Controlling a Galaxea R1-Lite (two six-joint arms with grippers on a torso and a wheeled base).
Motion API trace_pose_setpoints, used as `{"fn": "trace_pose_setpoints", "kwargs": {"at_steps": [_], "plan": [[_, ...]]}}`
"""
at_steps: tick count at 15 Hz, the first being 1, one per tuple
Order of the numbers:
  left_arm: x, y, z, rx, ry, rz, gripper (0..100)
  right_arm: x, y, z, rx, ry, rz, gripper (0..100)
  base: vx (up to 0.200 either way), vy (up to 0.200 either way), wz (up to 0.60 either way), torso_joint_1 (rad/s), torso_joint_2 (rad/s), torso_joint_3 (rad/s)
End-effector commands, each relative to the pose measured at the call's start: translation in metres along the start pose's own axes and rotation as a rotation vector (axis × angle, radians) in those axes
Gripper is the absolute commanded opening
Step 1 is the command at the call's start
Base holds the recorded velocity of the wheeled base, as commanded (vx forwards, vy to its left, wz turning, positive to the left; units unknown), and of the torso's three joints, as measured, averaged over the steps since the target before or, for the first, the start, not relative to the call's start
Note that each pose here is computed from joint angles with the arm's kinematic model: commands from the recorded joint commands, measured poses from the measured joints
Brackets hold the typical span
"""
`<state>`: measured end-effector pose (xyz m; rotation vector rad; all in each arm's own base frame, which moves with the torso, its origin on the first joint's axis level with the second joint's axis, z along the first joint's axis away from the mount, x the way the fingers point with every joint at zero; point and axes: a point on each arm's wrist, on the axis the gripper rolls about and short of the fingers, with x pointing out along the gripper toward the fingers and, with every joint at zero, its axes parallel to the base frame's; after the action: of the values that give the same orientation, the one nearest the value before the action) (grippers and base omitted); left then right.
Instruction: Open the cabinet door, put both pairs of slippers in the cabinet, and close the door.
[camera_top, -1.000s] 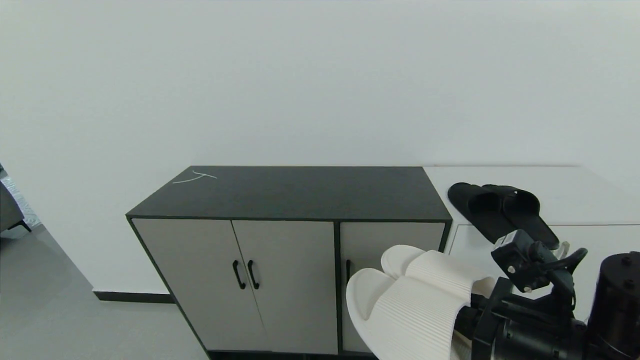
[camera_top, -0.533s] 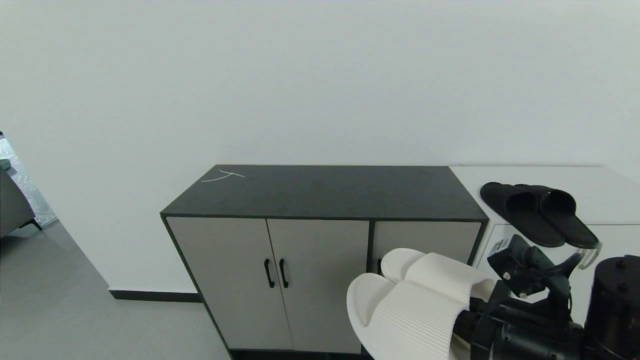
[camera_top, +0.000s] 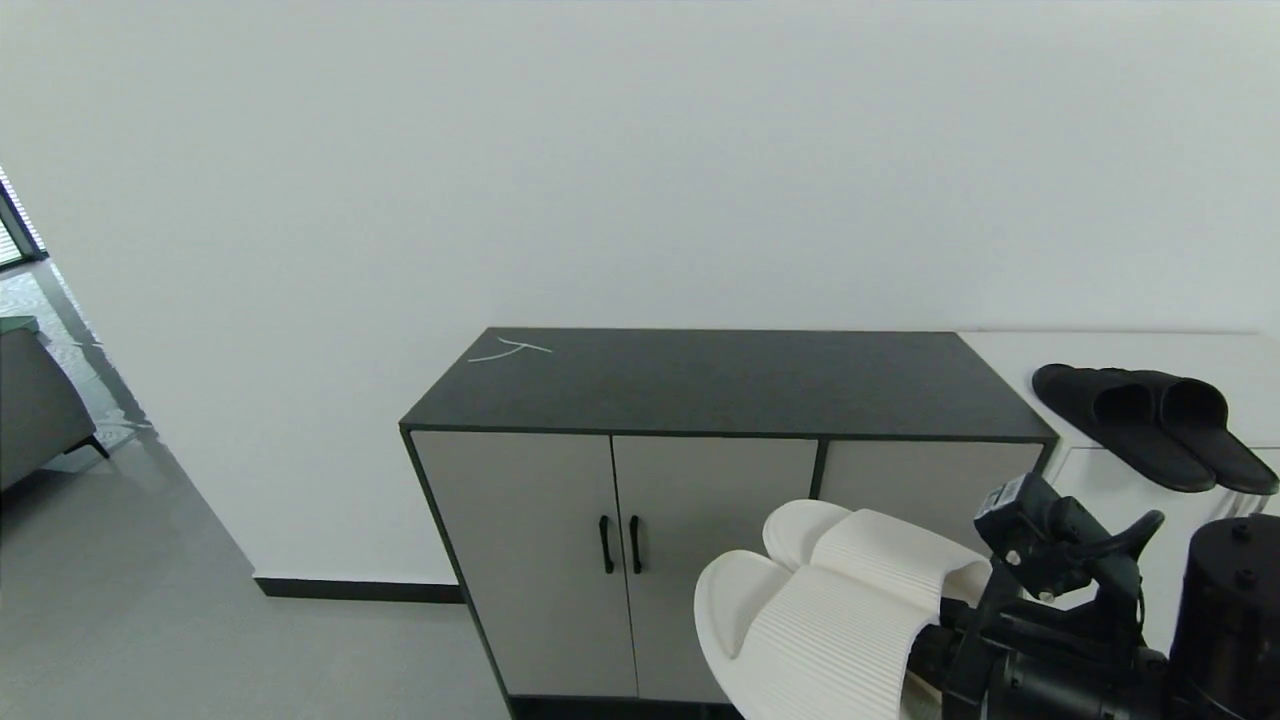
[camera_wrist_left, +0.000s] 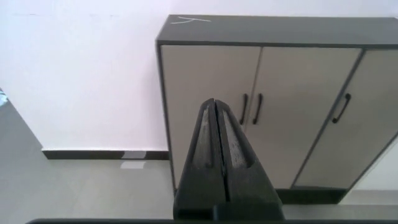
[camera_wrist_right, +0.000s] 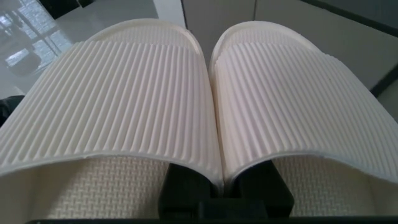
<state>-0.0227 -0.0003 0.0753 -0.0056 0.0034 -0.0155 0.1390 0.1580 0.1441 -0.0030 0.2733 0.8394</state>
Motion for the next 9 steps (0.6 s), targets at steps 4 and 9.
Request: {"fn": "trace_pose_setpoints", "kwargs": {"at_steps": [4, 9], "plan": [[0.0, 0.0, 0.0, 0.001, 0.0, -0.001, 0, 0.0, 0.0, 0.0001, 0.0, 0.0, 0.0, 0, 0.2, 0.0, 0.0, -0.002, 0.0, -0.001], [0.0, 0.0, 0.0, -0.001, 0.0, 0.0, 0, 0.0, 0.0, 0.0002, 0.0, -0.002, 0.0, 0, 0.16, 0.0, 0.0, 0.0, 0.0, 0.006]]}}
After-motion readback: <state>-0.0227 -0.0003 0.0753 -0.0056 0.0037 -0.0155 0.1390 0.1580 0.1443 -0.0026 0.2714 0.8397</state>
